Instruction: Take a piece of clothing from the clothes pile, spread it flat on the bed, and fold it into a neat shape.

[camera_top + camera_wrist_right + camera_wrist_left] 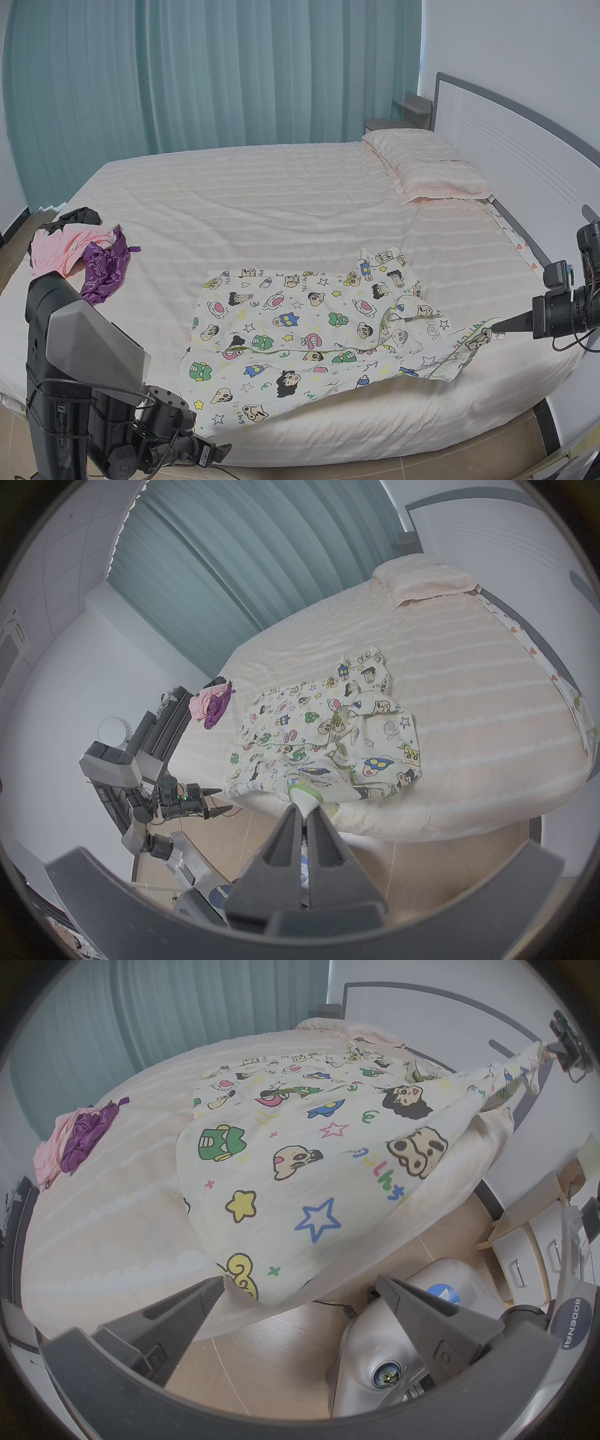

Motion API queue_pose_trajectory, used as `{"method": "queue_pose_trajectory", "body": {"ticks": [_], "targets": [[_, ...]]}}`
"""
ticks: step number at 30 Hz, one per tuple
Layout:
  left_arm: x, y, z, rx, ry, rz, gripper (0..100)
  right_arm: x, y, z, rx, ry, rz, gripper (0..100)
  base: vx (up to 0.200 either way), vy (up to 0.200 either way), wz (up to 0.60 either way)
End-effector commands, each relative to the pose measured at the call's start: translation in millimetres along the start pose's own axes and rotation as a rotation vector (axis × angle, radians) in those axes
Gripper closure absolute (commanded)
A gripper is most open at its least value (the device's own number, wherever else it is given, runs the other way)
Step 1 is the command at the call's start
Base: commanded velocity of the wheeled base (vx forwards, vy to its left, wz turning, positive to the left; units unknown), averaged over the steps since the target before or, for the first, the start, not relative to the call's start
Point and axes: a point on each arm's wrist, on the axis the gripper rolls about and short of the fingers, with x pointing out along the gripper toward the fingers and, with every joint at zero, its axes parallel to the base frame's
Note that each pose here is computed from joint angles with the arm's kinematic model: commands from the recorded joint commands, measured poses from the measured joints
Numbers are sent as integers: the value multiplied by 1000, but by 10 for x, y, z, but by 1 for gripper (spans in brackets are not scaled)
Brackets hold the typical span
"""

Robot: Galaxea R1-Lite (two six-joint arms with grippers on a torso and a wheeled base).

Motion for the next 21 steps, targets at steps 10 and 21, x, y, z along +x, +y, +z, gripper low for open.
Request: {"method": "queue_pose_trajectory", "body": {"ticks": [10, 21], "targets": [[209, -8, -105, 3, -27, 108, 0, 36, 64, 6, -2, 12, 21, 100, 0, 0, 0], [329, -24, 34, -11, -100, 110, 0, 34, 60, -22, 2, 19, 19, 100, 0, 0, 0]]}}
